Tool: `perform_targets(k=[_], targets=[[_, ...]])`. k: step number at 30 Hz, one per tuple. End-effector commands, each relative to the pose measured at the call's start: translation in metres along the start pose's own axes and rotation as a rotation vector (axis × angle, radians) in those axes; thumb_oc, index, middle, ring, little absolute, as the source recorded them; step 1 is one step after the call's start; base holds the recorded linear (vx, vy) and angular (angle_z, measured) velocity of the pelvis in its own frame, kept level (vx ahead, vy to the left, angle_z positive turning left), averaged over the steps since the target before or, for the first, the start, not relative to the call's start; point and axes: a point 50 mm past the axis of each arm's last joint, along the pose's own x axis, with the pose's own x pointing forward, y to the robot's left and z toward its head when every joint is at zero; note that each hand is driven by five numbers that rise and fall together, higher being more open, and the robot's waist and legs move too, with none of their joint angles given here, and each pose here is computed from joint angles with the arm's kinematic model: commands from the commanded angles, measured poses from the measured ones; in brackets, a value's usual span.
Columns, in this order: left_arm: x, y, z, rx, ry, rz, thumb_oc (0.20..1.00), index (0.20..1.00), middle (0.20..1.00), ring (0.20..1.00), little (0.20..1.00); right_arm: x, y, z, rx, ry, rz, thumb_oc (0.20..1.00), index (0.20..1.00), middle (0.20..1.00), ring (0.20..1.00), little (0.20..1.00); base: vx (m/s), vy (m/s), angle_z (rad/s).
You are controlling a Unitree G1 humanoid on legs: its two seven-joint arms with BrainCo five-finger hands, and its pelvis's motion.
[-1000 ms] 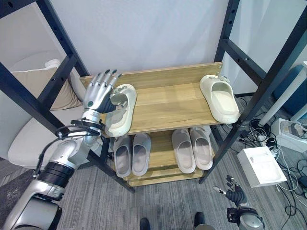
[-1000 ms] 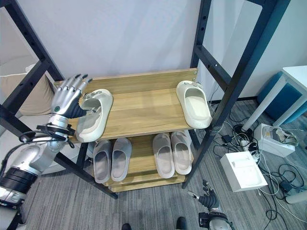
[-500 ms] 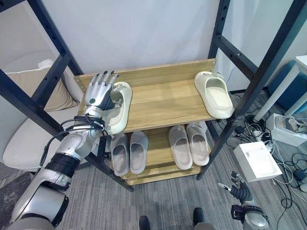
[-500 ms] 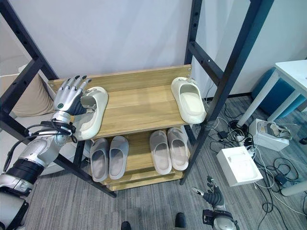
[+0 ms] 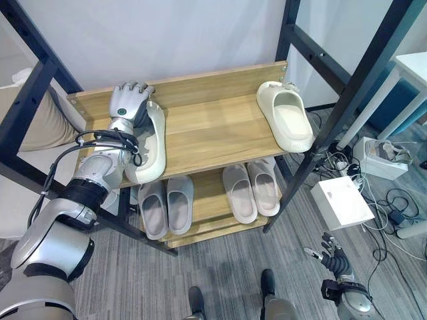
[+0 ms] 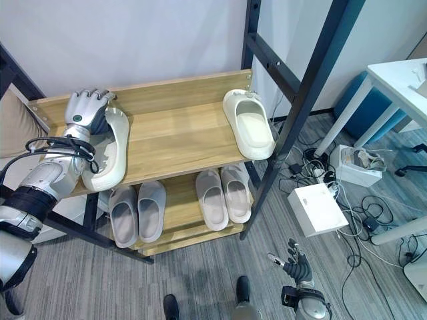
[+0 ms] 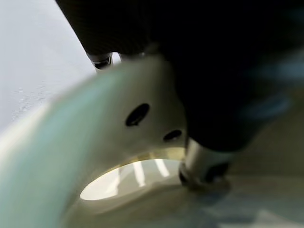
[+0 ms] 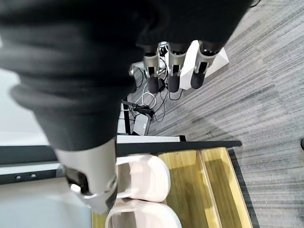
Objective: Arrange the slippers neatly on the shoe rack.
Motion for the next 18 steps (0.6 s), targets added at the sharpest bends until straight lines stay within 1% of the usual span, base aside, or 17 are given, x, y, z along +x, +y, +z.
perform_targets(k=[1, 4, 10, 13, 15, 16, 17, 18], targets=[[0.024, 0.029, -0.019, 0.001, 0.099, 0.058, 0.2, 0.2, 0.2, 0.2, 0.2, 0.015, 0.001, 0.049, 0.026, -0.211, 0.021, 1.0, 1.0, 1.0, 1.0, 1.0, 0.0, 0.0, 0.0], [0.021, 0.023, -0.005, -0.041, 0.058, 0.047, 0.2, 0.2, 0.2, 0.2, 0.2, 0.015, 0.002, 0.049, 0.028, -0.212, 0.025, 1.0, 1.0, 1.0, 1.0, 1.0, 0.0, 0.0, 0.0], [0.014, 0.023, 0.027, -0.121, -0.049, 0.089, 0.2, 0.2, 0.2, 0.2, 0.2, 0.015, 0.004, 0.047, 0.022, -0.203, 0.031, 1.0, 1.0, 1.0, 1.0, 1.0, 0.0, 0.0, 0.0], [0.006, 0.034, 0.053, -0.175, -0.161, 0.145, 0.2, 0.2, 0.2, 0.2, 0.2, 0.015, 0.007, 0.047, 0.024, -0.201, 0.04, 1.0, 1.0, 1.0, 1.0, 1.0, -0.03, -0.024, 0.02], [0.006, 0.035, 0.057, -0.182, -0.173, 0.148, 0.2, 0.2, 0.2, 0.2, 0.2, 0.016, 0.007, 0.047, 0.022, -0.2, 0.041, 1.0, 1.0, 1.0, 1.0, 1.0, 0.0, 0.0, 0.0], [0.008, 0.043, 0.067, -0.199, -0.213, 0.175, 0.2, 0.2, 0.2, 0.2, 0.2, 0.016, 0.008, 0.048, 0.024, -0.201, 0.044, 1.0, 1.0, 1.0, 1.0, 1.0, 0.0, 0.0, 0.0], [0.008, 0.044, 0.067, -0.199, -0.213, 0.175, 0.2, 0.2, 0.2, 0.2, 0.2, 0.016, 0.008, 0.048, 0.024, -0.201, 0.044, 1.0, 1.0, 1.0, 1.0, 1.0, -0.03, -0.038, 0.04], [0.012, 0.045, 0.078, -0.219, -0.236, 0.18, 0.2, 0.2, 0.2, 0.2, 0.2, 0.017, 0.01, 0.05, 0.022, -0.204, 0.059, 1.0, 1.0, 1.0, 1.0, 1.0, -0.02, -0.023, 0.04]])
